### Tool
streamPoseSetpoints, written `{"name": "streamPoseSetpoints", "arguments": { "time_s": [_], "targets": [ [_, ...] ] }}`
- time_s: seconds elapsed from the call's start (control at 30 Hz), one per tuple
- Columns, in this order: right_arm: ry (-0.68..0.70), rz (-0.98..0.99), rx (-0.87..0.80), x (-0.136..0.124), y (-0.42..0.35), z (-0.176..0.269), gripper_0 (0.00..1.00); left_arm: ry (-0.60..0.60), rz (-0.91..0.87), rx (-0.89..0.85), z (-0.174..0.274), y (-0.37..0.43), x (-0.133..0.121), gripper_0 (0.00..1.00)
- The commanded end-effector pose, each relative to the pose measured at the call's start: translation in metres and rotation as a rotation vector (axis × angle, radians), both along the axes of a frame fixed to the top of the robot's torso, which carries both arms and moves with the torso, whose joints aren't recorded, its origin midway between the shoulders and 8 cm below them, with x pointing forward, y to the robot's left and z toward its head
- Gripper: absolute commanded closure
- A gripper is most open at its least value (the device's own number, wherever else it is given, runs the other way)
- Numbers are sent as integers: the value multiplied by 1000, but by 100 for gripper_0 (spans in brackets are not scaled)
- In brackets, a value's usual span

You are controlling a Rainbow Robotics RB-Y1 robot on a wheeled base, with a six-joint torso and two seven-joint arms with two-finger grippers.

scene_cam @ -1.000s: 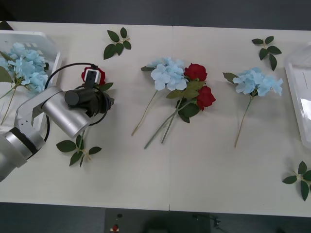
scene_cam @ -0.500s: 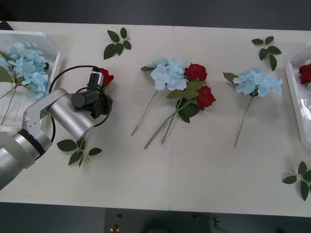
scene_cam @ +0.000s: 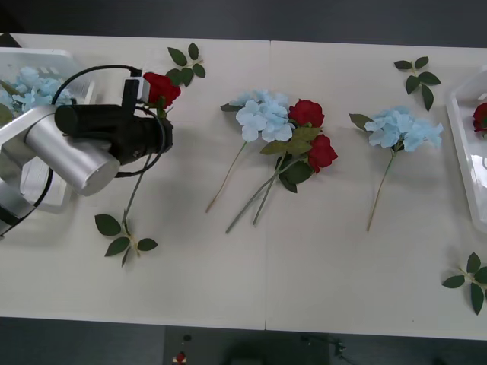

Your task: Put the red flowers into the right box and the blue flowers into the left box

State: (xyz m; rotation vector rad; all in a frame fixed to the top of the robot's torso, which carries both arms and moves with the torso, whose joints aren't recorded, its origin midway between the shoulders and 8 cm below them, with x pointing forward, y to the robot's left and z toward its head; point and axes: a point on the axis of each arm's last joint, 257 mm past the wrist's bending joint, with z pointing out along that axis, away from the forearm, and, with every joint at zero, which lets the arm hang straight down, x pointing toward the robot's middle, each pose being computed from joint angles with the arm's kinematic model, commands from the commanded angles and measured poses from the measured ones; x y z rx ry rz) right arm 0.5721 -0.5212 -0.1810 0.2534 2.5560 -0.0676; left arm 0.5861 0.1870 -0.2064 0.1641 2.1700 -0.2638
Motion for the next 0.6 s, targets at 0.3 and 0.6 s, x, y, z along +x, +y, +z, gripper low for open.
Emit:
{"name": "streamPoseSetpoints", "arguments": {
  "time_s": [0.3, 0.6],
  "targets": [
    [-88, 105, 295, -18, 77, 37, 0, 209, -60, -29, 99, 71, -54, 100],
    [-169, 212, 436, -41, 137, 37, 0, -88, -624, -132, 99, 9, -55, 100]
  ]
}}
